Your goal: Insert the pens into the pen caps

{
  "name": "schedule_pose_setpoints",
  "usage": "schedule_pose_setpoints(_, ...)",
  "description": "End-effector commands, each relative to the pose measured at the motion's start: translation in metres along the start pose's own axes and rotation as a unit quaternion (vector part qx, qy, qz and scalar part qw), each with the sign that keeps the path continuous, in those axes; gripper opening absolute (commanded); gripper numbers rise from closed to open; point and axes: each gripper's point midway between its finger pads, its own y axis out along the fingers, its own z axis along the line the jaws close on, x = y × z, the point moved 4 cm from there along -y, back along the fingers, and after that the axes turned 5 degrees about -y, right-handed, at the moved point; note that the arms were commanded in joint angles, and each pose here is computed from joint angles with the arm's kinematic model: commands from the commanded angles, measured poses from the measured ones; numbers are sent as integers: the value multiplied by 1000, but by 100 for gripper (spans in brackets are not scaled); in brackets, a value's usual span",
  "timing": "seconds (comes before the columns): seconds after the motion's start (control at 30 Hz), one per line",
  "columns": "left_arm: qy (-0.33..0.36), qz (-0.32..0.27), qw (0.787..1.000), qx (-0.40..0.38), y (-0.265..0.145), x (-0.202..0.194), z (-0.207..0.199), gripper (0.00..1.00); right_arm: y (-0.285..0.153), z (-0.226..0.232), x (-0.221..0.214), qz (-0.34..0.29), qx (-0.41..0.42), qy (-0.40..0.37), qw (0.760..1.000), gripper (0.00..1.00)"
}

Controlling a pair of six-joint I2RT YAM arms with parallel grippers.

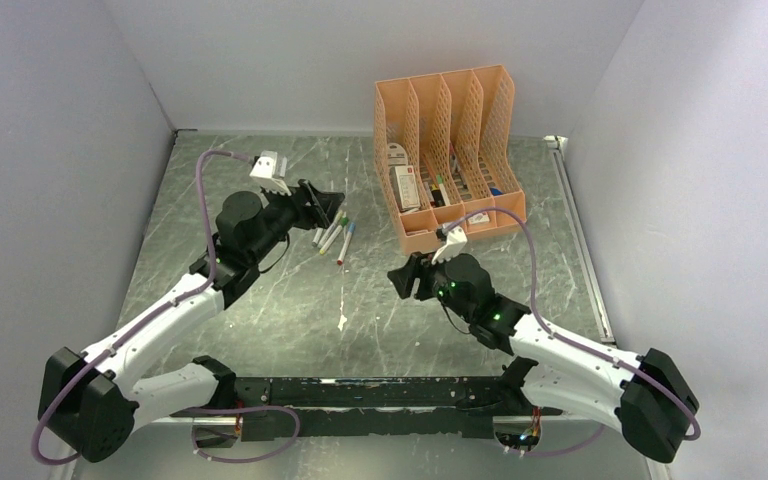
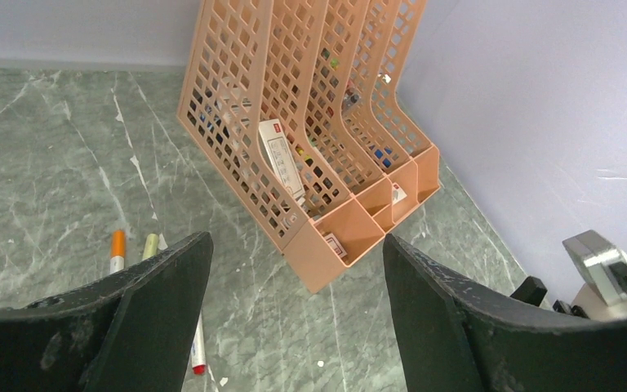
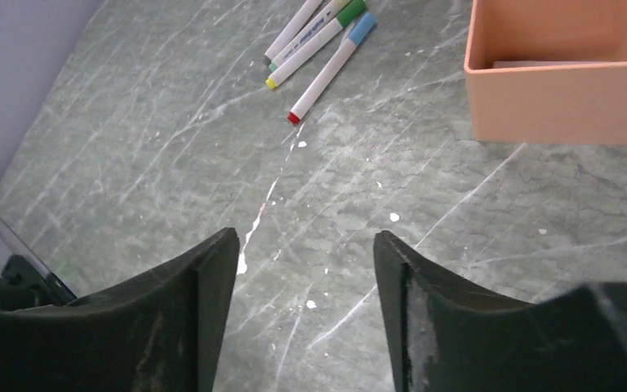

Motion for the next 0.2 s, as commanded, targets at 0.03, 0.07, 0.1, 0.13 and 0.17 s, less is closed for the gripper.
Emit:
schedule_pose_setpoints(0.03, -3, -2, 1000, 1, -3, 1, -2, 85, 6, -5, 27, -18, -61, 16, 998, 64)
schedule_pose_setpoints(0.07, -2, -3, 1000, 0, -2, 1, -1, 85, 5, -5, 27, -20, -64, 16, 998, 63)
schedule_pose_setpoints(0.1, -2, -3, 1000, 0, -2, 0, -1, 85, 4, -4, 28, -24, -63, 17, 998, 63)
schedule_pose_setpoints(0.13, -2, -4, 1000, 1, -2, 0, -1, 85, 3, -4, 29, -29, -63, 19, 997, 63)
schedule_pose_setpoints(0.17, -1, -3, 1000, 2, -1, 0, 0, 85, 1, -4, 31, -34, -63, 19, 997, 64)
